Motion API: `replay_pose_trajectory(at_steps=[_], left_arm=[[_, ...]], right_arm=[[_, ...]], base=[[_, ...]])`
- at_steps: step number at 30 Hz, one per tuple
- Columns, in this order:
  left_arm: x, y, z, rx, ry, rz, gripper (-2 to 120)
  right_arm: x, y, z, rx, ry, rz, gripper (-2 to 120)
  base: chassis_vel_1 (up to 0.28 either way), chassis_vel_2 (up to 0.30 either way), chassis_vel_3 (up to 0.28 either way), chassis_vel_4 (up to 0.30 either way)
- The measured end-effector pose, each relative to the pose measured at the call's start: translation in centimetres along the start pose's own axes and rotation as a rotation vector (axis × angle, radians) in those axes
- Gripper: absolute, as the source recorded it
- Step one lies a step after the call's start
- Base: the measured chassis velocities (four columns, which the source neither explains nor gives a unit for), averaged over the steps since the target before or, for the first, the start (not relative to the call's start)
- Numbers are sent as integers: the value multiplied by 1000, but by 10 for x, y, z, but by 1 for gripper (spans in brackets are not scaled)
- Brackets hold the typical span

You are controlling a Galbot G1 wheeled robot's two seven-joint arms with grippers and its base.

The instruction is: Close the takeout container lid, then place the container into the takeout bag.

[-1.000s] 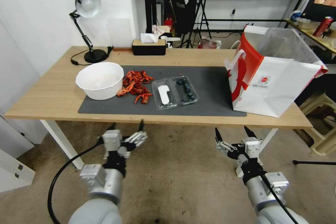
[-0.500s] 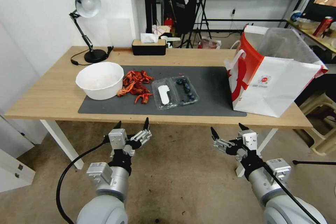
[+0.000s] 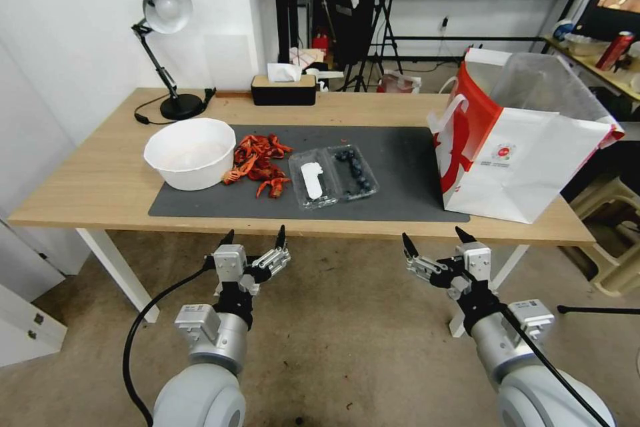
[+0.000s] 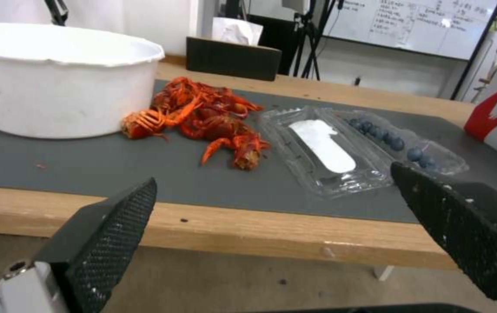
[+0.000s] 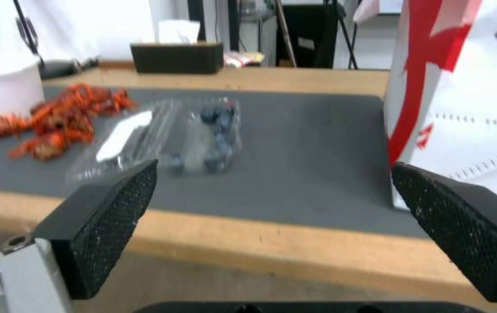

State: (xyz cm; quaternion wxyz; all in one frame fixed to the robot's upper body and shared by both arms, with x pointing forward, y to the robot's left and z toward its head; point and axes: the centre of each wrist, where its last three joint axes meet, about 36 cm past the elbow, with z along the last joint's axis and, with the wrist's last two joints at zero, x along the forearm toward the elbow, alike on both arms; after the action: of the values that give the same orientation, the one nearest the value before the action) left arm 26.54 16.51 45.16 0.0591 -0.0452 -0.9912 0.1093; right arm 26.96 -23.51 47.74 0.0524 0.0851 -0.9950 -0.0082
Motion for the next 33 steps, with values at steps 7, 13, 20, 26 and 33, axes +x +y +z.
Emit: replay_pose_trajectory(at_steps=[7, 13, 20, 26, 33], left_arm=[[0, 1, 2, 2, 2, -9, 100], [3, 4, 4, 0, -3, -27, 100], [5, 5, 5, -2, -5, -38, 100], [6, 7, 5, -5, -6, -46, 100], [7, 10, 5, -4, -10, -55, 100]], right_arm=[[-38, -13, 7, -48, -43, -51, 100], [-84, -33, 14, -76, -61, -84, 100], [-111, -40, 6, -72, -58, -102, 100], [-145, -26, -22, -41, 39, -89, 100], [-177, -12, -46, 18, 195, -35, 100]], base=[[0, 0, 0, 0], [0, 0, 0, 0], [0, 0, 0, 0], [0, 0, 0, 0], [0, 0, 0, 0]])
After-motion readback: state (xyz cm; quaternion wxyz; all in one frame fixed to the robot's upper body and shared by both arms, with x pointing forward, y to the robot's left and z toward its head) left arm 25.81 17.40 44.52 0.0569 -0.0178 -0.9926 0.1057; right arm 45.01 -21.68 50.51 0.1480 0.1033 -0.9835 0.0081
